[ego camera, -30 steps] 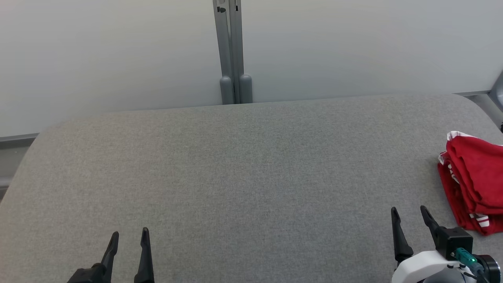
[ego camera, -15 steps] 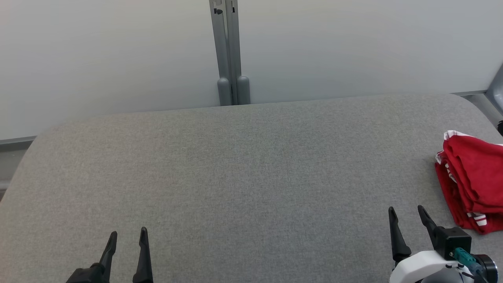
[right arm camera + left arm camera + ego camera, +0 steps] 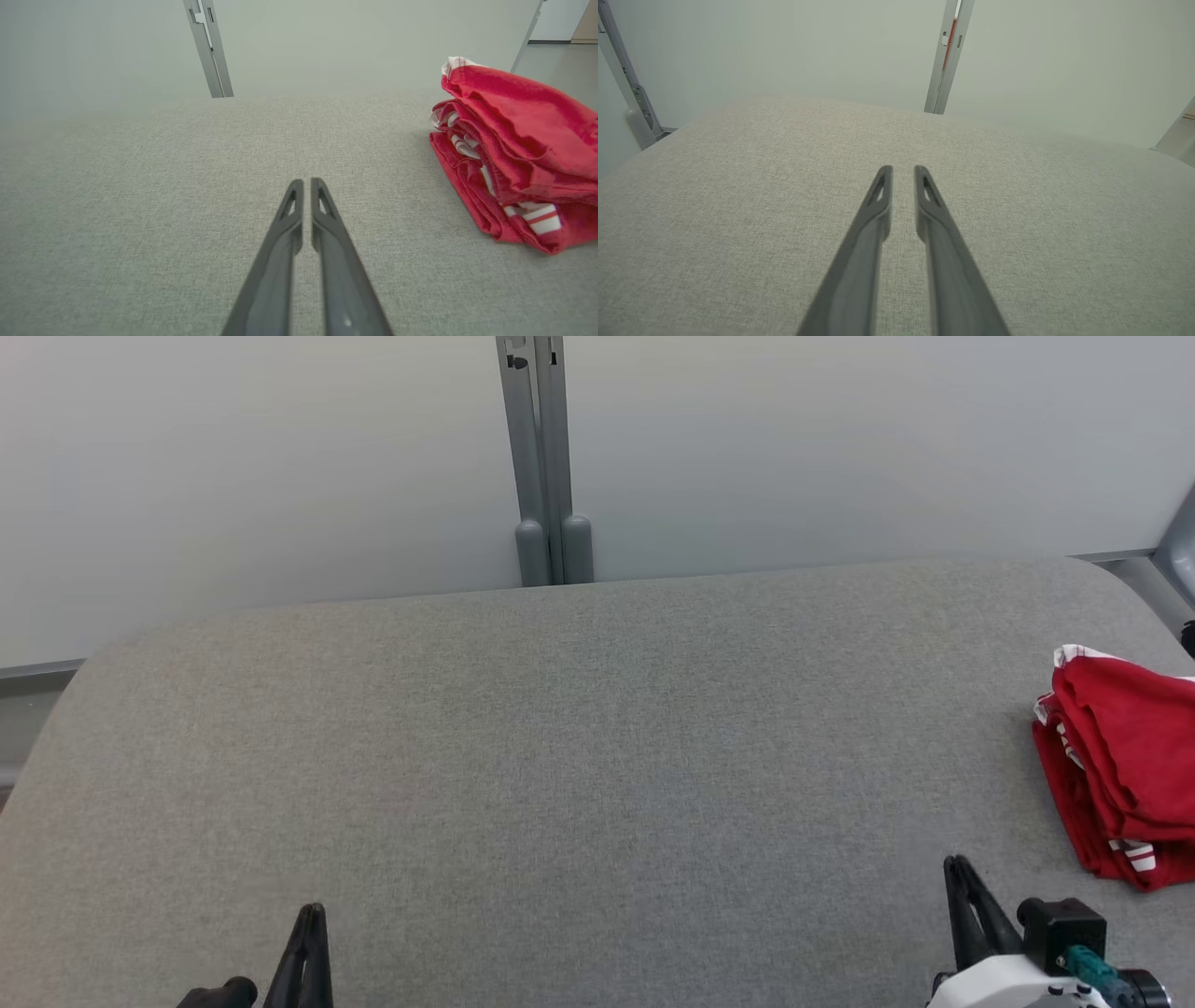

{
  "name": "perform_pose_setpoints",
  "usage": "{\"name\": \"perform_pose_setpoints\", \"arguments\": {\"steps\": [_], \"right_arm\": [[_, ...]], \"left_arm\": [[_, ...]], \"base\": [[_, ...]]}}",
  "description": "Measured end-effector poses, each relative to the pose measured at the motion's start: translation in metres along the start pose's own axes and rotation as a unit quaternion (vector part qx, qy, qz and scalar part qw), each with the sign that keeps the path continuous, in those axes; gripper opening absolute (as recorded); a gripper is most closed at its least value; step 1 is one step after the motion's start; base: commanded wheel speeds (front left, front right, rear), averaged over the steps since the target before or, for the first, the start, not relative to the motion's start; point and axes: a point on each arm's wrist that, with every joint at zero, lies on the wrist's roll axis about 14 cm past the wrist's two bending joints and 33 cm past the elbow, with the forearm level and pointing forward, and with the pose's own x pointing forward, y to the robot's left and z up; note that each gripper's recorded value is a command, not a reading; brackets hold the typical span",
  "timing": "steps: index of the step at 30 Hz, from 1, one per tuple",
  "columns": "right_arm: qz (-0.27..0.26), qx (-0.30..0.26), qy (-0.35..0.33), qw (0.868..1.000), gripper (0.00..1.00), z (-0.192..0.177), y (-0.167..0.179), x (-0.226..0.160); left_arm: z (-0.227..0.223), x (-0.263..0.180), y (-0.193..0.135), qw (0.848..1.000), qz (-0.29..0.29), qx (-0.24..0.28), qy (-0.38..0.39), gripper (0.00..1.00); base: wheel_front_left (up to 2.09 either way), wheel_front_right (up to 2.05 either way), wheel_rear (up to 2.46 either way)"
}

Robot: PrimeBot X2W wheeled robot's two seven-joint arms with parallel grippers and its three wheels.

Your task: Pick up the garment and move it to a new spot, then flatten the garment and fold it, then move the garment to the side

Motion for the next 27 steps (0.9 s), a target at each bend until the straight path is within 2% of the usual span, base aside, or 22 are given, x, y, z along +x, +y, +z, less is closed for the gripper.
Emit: {"name": "perform_pose_setpoints", "arguments": {"steps": [5, 17, 27], "right_arm": [[-0.007, 0.013, 0.039, 0.999, 0.0, -0.023, -0.002, -0.01], [-0.037, 0.127, 0.037, 0.991, 0.0, -0.019, -0.01, -0.005], [-0.05, 0.213, 0.029, 0.975, 0.0, -0.012, -0.013, 0.002]], "left_arm": [[-0.016, -0.005, 0.004, 1.0, 0.009, -0.009, 0.027, 0.0], [-0.015, 0.001, 0.013, 0.993, 0.038, -0.11, 0.033, 0.0], [-0.009, 0.009, 0.018, 0.981, 0.051, -0.188, 0.028, 0.0]], "base": [[0.0, 0.0, 0.0], [0.0, 0.0, 0.0], [0.0, 0.0, 0.0]]}}
